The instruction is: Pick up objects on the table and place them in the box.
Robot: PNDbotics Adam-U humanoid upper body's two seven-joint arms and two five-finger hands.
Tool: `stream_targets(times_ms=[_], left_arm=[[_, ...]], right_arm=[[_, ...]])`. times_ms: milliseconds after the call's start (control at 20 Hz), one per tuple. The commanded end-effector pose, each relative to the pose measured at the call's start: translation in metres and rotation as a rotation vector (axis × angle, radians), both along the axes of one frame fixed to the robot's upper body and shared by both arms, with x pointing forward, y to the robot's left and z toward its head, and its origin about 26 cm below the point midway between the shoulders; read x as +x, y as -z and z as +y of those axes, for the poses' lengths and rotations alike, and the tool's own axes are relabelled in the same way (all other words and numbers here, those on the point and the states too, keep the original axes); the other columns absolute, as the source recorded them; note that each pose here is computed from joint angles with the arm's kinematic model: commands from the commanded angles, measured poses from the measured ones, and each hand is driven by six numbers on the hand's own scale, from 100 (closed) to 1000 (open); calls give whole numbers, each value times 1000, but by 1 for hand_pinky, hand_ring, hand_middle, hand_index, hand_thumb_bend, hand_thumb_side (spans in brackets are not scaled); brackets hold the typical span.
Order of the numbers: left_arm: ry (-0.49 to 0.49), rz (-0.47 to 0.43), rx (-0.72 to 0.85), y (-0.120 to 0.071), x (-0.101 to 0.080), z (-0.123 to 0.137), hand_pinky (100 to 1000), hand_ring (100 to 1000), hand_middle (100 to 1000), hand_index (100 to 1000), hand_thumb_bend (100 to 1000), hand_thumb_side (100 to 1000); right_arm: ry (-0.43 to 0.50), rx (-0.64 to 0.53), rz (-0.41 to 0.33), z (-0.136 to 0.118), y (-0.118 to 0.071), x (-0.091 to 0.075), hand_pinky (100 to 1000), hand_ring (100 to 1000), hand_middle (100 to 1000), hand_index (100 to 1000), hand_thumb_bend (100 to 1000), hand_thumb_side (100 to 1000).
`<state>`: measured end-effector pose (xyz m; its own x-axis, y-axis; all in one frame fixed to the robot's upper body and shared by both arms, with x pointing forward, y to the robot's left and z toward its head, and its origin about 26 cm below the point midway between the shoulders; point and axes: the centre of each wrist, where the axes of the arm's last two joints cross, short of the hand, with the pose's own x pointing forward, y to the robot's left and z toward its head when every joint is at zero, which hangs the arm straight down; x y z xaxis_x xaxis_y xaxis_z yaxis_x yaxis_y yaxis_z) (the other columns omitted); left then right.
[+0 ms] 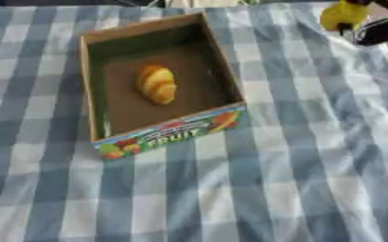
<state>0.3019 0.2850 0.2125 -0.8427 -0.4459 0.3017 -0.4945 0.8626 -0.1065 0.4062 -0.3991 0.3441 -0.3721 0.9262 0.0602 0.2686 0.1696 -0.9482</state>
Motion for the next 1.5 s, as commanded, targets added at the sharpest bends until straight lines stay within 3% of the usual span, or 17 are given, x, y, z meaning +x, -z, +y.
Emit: stream_targets(times_ms=[50,300,450,600,750,1050,1350,1500], left_arm=[[-3,-18,34,-8,-3,4,786,808,785,923,241,436],[6,-24,41,-11,-3,3,787,810,786,923,259,418],[4,-33,39,-12,-3,5,788,811,787,924,267,410],[-11,-42,31,-13,-3,8,791,814,788,924,284,394],[-28,-57,22,-14,-4,11,793,816,789,924,296,385],[-44,-84,17,-17,-4,13,795,817,790,923,311,370],[-28,-90,14,-18,-3,10,794,817,789,923,305,377],[-21,-87,13,-18,-2,9,793,816,789,923,301,383]], right_arm=[[-107,-48,-89,18,-35,-15,794,816,457,534,100,100],[-379,-145,-90,90,-42,-15,789,810,463,540,100,100],[-544,-207,-13,162,-43,-32,785,810,465,543,100,100],[-639,-255,66,205,-41,-41,783,811,471,549,100,100],[-696,-293,121,234,-36,-38,782,814,473,552,100,100],[-722,-326,213,269,-9,-13,778,823,483,563,100,100],[-651,-316,295,273,30,23,775,836,496,581,100,100],[-629,-343,302,271,41,33,781,861,538,636,100,100]])
